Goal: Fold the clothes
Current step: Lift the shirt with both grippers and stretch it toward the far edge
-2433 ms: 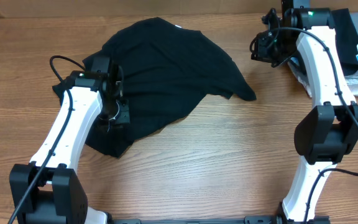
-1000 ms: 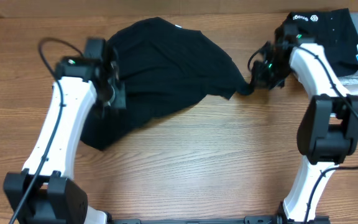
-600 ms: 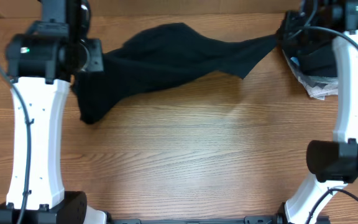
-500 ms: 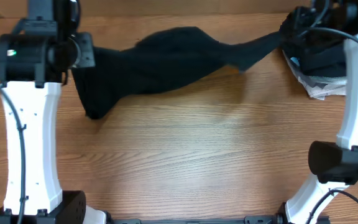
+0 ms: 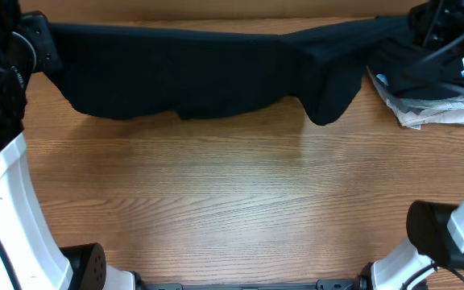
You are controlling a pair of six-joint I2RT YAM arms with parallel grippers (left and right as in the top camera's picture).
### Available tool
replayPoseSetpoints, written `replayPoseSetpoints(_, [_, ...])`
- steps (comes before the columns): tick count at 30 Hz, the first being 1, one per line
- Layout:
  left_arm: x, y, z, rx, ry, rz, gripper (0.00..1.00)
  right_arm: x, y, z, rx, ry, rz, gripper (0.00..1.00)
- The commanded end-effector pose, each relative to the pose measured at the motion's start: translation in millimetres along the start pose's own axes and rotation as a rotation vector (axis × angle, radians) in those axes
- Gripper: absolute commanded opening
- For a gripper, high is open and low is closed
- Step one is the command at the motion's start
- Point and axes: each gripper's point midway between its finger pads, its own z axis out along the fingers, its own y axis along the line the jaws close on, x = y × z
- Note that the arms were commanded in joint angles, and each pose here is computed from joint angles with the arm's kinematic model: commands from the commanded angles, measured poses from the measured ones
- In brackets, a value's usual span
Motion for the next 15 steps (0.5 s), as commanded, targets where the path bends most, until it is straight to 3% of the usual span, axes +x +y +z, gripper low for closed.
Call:
replayPoseSetpoints(1, [-22.9,17.9,-31.1,-0.045,-0.115,-0.015,0.04,-9.4,8.2,-37.7,0.012,-0.101,-0.030,0.04])
replayPoseSetpoints(15, [-48.5,44.3,-152.4,-0.029,-0.419,-0.076,0.04,-8.6,42.5,-134.2,-0.013,-0.320,-0.107,0.04])
